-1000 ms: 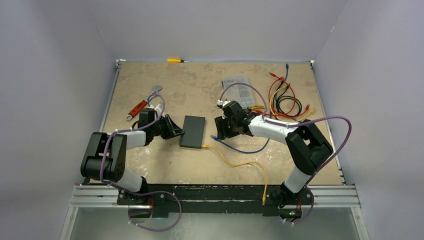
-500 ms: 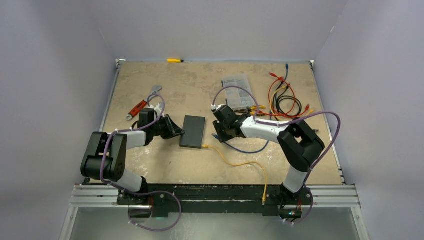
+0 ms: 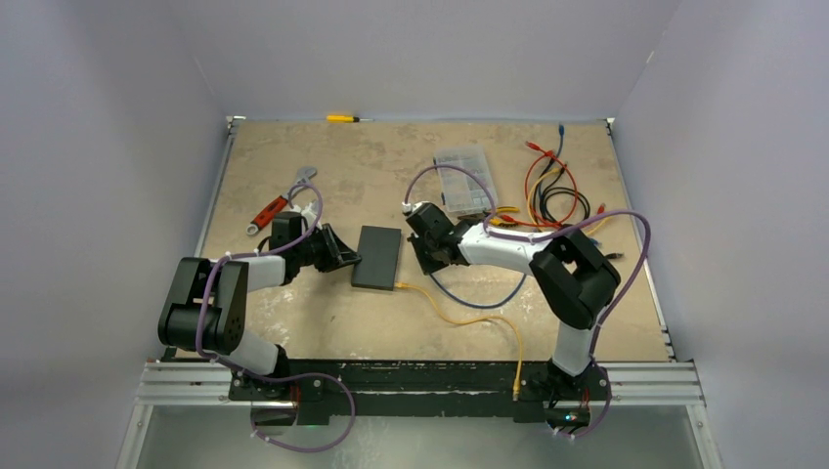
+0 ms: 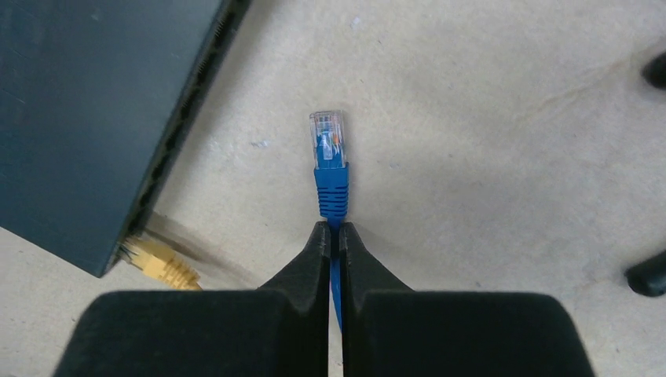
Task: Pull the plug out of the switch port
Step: Pick up the connector from the center of the board.
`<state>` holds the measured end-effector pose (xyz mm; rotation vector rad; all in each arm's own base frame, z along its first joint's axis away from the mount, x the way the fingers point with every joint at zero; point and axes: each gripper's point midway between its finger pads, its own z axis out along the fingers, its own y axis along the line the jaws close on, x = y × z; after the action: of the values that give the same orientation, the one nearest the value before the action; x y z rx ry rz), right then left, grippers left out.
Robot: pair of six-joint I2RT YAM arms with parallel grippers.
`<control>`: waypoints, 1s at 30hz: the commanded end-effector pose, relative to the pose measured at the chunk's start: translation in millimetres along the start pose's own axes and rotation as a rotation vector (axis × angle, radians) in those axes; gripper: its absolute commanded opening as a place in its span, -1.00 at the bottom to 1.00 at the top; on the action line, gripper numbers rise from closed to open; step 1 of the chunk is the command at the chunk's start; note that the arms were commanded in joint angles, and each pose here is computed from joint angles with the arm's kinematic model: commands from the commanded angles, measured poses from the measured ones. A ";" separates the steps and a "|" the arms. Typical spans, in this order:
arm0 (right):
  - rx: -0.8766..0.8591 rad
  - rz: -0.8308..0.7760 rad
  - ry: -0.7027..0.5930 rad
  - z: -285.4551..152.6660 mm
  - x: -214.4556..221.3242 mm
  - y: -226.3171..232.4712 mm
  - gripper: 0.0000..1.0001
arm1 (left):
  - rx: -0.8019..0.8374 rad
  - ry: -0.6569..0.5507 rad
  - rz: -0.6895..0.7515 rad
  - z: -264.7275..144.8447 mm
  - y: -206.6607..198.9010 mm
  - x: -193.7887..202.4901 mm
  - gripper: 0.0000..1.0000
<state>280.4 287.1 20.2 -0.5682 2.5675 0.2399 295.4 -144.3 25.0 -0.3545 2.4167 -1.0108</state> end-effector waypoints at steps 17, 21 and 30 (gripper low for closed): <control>-0.183 0.082 -0.256 -66.2 -96.3 41.7 -1.00 | -0.228 0.123 -0.056 -6.1 57.0 50.1 -0.72; -0.234 0.091 -0.329 -91.4 -116.8 44.7 -1.00 | -0.222 0.110 -0.051 -7.2 54.1 46.6 -0.69; -0.384 0.142 -0.470 -147.4 -157.1 32.6 -1.00 | -0.217 0.109 -0.047 -7.8 51.8 45.2 -0.68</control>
<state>316.0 329.5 171.3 -0.4353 2.2481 0.6681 295.4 -143.3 26.3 -0.3570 2.4155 -0.9979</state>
